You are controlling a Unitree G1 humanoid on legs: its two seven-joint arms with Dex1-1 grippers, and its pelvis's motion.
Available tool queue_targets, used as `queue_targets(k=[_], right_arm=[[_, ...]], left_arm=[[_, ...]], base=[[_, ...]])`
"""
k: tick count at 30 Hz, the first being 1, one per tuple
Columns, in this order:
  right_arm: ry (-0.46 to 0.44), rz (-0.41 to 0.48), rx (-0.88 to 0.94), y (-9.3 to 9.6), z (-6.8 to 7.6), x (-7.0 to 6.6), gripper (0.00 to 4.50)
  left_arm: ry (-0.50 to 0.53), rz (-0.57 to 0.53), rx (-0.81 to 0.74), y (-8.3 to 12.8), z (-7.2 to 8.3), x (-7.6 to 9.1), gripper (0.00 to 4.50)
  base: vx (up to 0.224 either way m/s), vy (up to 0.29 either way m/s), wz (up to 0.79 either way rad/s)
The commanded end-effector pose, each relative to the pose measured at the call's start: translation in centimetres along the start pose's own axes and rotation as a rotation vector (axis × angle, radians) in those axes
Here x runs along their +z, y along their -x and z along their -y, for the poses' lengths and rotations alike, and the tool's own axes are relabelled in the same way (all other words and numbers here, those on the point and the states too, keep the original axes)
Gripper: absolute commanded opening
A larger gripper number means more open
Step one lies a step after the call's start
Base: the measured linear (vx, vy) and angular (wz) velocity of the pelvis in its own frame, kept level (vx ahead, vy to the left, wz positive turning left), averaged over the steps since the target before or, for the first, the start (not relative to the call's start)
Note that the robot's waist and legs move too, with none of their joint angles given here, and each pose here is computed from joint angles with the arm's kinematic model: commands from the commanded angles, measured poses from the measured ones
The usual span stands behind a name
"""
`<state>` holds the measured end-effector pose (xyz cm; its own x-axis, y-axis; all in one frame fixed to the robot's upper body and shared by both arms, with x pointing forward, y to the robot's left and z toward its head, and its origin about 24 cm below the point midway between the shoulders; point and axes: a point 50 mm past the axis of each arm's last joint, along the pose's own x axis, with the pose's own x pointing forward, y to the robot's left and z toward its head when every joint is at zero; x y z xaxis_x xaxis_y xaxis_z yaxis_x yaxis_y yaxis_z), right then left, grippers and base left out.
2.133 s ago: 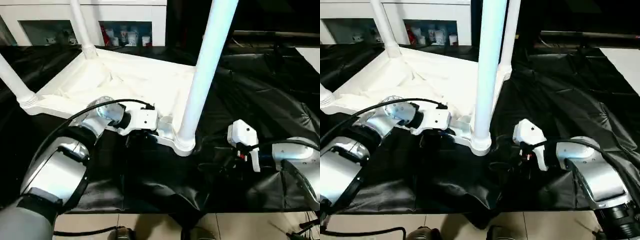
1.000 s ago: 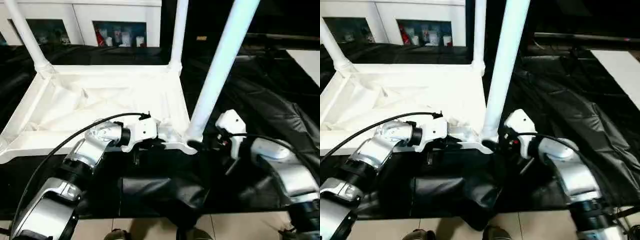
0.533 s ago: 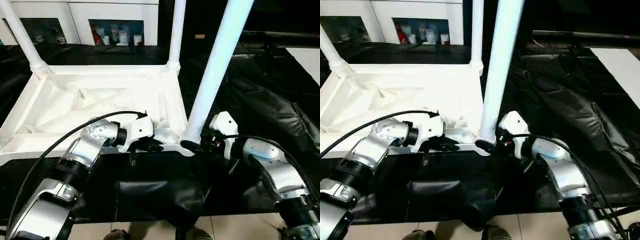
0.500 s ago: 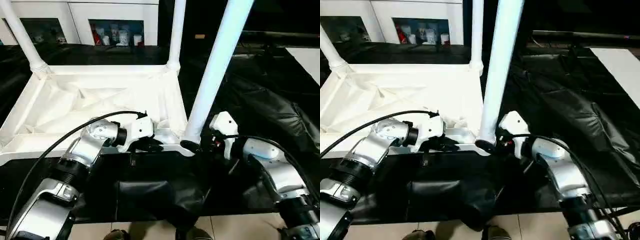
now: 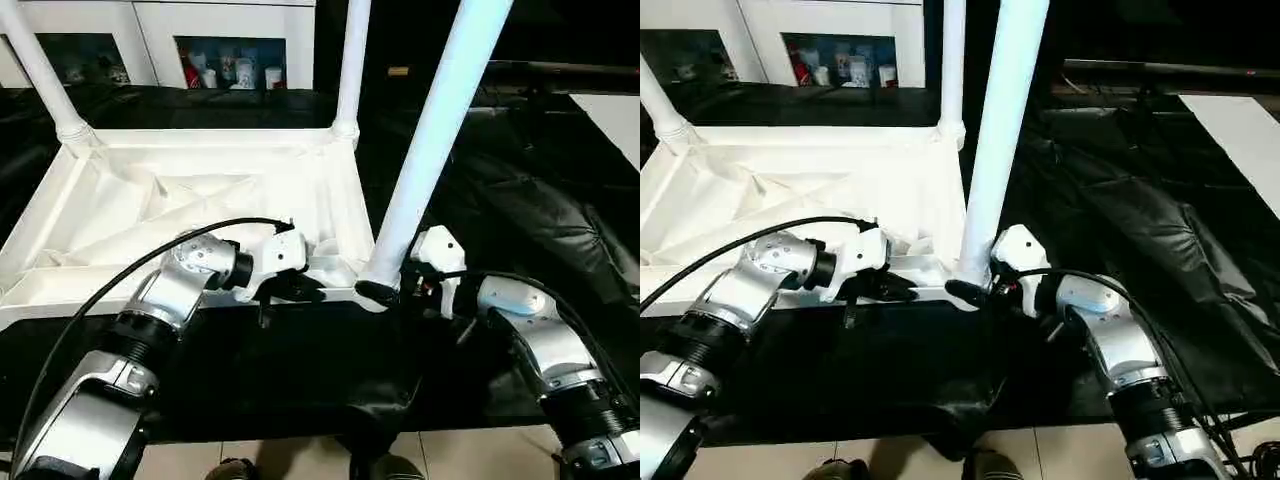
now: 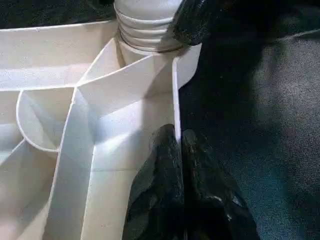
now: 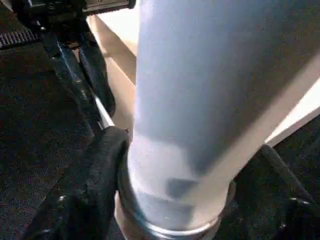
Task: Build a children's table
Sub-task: Rotate leg to tighten
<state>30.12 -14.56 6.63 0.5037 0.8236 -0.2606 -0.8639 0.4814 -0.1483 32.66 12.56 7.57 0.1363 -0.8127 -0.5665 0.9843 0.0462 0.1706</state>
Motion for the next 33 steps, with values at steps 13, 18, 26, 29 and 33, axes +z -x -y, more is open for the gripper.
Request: queue_targets(k=[13,18,26,29,33], right_arm=[[-0.082,-0.047,-0.145,0.6,1.0,-1.9,2.66],[-0.247,-0.057,-0.457,-0.9,1.0,-3.8,2.66],[-0.320,-0.088,-0.706,-4.0,-0.2,-3.7,2.64],[-0.316,-0.059,-0.655,-5.4,-0.8,-2.8,2.64],[-0.330,0.004,-0.576,-5.8,-1.4,-2.1,2.64]], left_arm=[[0.091,-0.066,-0.053,-0.7,1.2,-2.1,0.00],[0.173,-0.056,0.089,-2.6,0.4,-2.0,0.00],[0.272,-0.064,0.325,-5.2,-1.4,-0.6,0.00],[0.311,-0.072,0.340,-6.0,-1.5,-0.1,0.00],[0.288,-0.077,0.322,-6.1,-1.3,0.0,0.00]], base=[[0.000,0.000,0.00],[0.000,0.000,0.00],[0.000,0.000,0.00],[0.000,0.000,0.00],[0.000,0.000,0.00]])
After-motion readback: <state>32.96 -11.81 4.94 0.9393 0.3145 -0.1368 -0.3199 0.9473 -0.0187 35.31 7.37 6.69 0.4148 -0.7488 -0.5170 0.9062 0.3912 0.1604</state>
